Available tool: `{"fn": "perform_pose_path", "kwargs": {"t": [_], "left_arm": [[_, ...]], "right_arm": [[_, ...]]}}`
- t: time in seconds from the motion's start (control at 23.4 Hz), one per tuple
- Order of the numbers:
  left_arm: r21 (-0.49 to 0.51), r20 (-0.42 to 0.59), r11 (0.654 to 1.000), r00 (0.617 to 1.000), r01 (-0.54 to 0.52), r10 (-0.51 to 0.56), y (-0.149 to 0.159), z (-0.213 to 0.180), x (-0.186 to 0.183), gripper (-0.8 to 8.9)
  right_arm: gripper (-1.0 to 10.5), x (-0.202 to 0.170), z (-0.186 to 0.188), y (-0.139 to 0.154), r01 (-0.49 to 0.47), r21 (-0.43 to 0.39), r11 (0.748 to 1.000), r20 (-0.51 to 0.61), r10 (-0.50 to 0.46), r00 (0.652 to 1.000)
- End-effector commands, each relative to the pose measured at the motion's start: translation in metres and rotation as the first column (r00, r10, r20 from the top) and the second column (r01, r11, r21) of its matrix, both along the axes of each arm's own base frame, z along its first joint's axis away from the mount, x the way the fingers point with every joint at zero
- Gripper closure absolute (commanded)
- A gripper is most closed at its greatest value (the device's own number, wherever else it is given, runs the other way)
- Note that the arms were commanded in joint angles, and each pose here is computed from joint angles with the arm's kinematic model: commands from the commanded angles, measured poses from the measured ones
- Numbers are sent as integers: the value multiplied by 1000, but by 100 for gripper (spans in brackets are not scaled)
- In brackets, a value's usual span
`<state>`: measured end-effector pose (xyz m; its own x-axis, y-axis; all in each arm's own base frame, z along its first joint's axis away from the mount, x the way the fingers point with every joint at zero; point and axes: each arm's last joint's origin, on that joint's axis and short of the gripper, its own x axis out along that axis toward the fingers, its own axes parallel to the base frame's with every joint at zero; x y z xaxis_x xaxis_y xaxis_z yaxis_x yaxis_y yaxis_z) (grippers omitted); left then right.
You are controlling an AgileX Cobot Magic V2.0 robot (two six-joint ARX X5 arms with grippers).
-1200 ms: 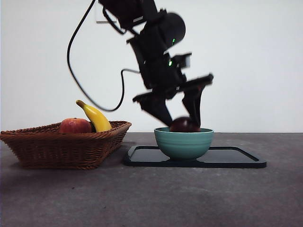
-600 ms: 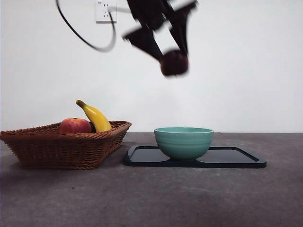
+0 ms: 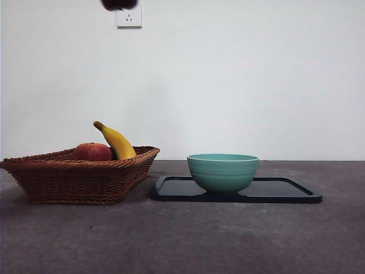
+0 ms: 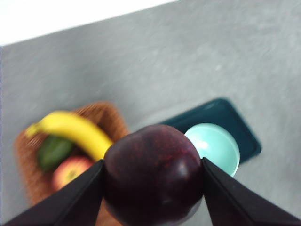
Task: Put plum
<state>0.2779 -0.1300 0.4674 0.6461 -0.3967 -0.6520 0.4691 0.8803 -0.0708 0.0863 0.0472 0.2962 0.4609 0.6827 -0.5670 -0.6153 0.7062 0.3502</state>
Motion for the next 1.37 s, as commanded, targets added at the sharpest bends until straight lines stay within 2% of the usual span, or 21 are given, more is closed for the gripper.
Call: {"fn": "perform_pose_path", "kwargs": {"t": [0.04, 0.26, 0.6, 0.94, 1.11, 1.37], "left_arm": [[22, 10, 1000, 1000, 1, -2, 9, 6, -5, 569], [30, -3, 999, 1000, -21, 21, 21, -10, -14, 570], [29, -20, 998, 998, -55, 56, 28, -114, -12, 569], [18, 13, 998, 998, -65, 65, 28, -185, -2, 570], [14, 33, 997, 996, -80, 80, 33, -210, 0, 570], [62, -13, 993, 995, -102, 103, 41, -238, 12, 570]], "right_arm": [[739, 0, 3, 1, -12, -1, 1000, 22, 12, 1000], [739, 0, 3, 1, -12, -1, 1000, 22, 12, 1000], [739, 1, 3, 1, -12, 1, 1000, 26, 12, 1000], [739, 1, 3, 1, -12, 1, 1000, 25, 12, 1000], [739, 1, 3, 1, -12, 1, 1000, 25, 12, 1000], [739, 1, 3, 1, -12, 1, 1000, 26, 12, 1000]]}}
